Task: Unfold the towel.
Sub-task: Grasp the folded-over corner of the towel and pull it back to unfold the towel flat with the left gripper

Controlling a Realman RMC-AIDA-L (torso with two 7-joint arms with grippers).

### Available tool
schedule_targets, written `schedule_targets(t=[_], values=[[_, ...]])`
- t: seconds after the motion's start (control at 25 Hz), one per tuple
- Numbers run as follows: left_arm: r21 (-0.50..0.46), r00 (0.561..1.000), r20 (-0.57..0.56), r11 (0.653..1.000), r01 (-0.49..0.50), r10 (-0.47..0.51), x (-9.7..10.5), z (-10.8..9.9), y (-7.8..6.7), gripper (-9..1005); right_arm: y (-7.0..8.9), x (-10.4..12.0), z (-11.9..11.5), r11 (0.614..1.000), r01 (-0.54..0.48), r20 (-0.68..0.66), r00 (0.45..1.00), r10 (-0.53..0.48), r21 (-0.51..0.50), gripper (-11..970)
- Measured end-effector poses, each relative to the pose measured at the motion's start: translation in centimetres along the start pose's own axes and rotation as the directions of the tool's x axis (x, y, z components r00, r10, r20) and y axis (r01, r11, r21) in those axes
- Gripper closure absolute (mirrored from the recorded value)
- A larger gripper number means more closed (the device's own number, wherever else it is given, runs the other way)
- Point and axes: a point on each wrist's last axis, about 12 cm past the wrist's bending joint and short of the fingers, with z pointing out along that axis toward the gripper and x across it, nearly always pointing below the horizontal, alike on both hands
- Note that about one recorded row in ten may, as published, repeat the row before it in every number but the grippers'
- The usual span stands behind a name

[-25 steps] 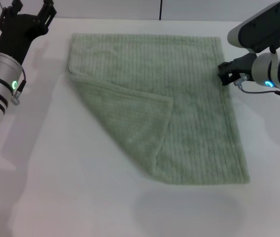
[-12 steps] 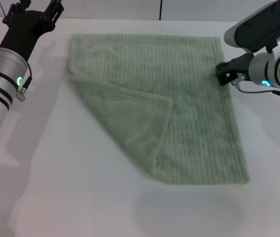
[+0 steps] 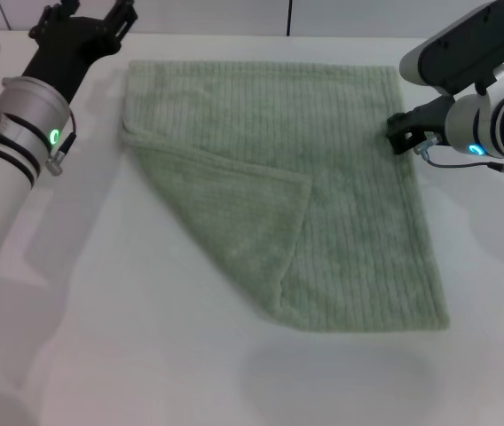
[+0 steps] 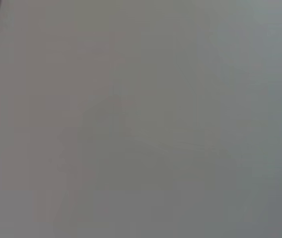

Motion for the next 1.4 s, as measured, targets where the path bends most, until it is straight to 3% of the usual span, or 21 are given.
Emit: schedule_targets(t=[0.36, 0.6, 0.76, 1.04, 1.08, 1.16, 1.2, 1.4], values=[[0.068, 0.998, -0.032, 0.996, 0.052, -0.05, -1.0, 0.9, -0.3, 185, -0.1, 0.0, 0.1, 1.0, -0.003, -0.007, 1.0, 0.003, 0.002, 936], [0.18, 0.985, -0.074, 0.97, 0.166, -0.155, -2.7, 1.0, 0.0, 185, -0.1, 0.0, 0.1, 1.0, -0.003, -0.006, 1.0, 0.003, 0.001, 935], [0.205, 0.98, -0.081, 0.959, 0.195, -0.182, -3.4, 1.1, 0.3, 185, -0.1, -0.1, 0.1, 1.0, -0.003, -0.004, 1.0, 0.003, 0.001, 935], [0.168, 0.99, -0.016, 0.975, 0.143, -0.142, -3.3, 1.0, 0.1, 185, 0.0, -0.3, 0.1, 1.0, -0.001, -0.001, 1.0, 0.001, 0.001, 936], [0.119, 0.996, 0.052, 0.991, 0.065, -0.072, -2.9, 0.7, -0.6, 185, 0.0, -0.5, 0.1, 1.0, 0.002, 0.002, 1.0, -0.002, 0.0, 936], [0.119, 0.996, 0.052, 0.991, 0.065, -0.072, -2.9, 0.7, -0.6, 185, 0.0, -0.6, 0.1, 1.0, 0.004, 0.004, 1.0, -0.004, 0.0, 936], [0.061, 0.988, 0.143, 0.996, -0.07, 0.061, -3.3, 0.3, -0.8, 185, 0.0, -0.7, 0.1, 1.0, 0.006, 0.006, 1.0, -0.006, -0.001, 936], [0.069, 0.988, 0.138, 0.995, -0.073, 0.063, -3.9, 0.4, -1.0, 185, 0.1, -0.7, 0.2, 1.0, 0.006, 0.003, 1.0, -0.006, -0.002, 936]])
